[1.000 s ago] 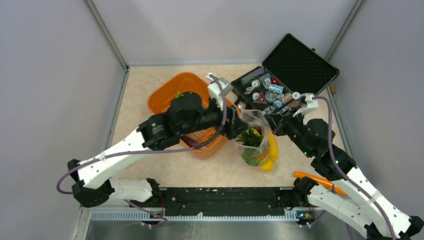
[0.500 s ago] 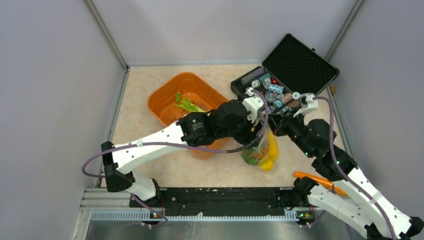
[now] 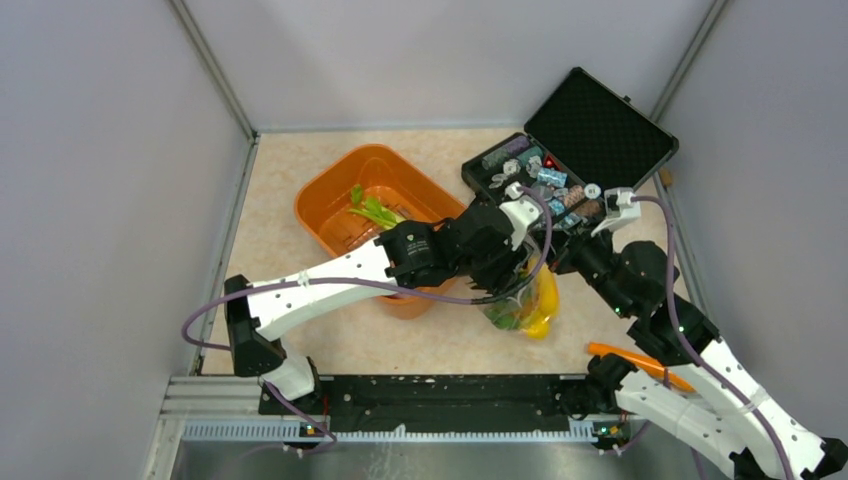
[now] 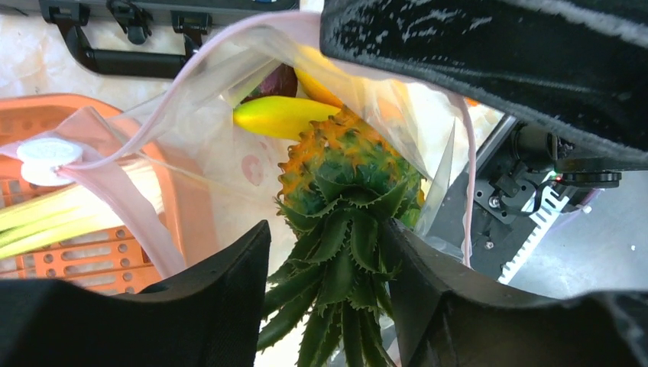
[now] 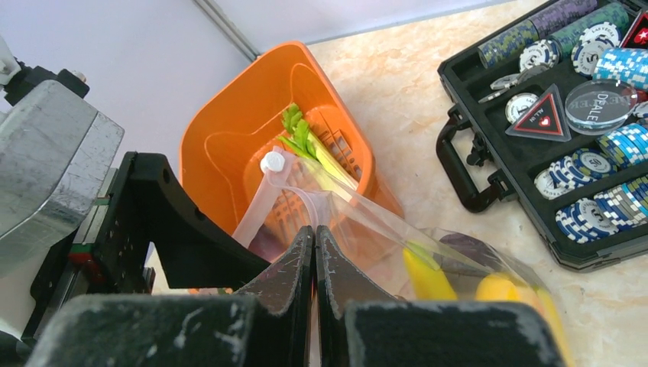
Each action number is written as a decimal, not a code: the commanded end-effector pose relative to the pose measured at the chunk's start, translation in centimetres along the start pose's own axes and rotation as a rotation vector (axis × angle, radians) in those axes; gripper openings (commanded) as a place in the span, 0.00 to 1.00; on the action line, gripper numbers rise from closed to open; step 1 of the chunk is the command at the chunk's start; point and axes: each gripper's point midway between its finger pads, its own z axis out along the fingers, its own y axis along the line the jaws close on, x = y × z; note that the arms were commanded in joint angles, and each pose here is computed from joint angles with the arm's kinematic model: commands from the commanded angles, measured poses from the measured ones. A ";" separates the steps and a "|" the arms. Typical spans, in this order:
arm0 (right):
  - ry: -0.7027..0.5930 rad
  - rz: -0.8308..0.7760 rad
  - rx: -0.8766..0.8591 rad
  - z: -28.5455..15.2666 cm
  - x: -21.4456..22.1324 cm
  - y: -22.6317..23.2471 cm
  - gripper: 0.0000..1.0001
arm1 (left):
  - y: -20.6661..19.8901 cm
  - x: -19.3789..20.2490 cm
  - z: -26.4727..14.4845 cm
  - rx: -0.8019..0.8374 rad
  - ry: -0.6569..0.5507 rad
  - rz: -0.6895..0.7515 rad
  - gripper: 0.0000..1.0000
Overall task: Place the food in the zip-top bag and seal the zipper
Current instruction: Adjust the zipper food storage bag at the center of the board.
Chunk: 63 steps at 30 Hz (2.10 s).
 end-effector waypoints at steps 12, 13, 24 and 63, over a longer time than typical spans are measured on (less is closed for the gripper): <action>-0.072 0.011 -0.075 -0.9 -2.9 2.1 0.00 | -0.2 -2.4 -1.1 0.017 -0.081 0.048 0.00; -0.068 0.011 -0.086 -1.0 -2.8 2.3 0.00 | -0.2 -2.9 -1.1 0.023 -0.115 0.075 0.00; -0.082 0.026 -0.129 -2.3 -3.3 2.9 0.00 | 3.1 -8.3 -3.0 0.147 -0.446 -0.076 0.00; -0.097 0.028 -0.026 -1.9 -3.0 0.8 0.00 | -1.1 -2.6 -4.1 0.161 -0.441 -0.181 0.71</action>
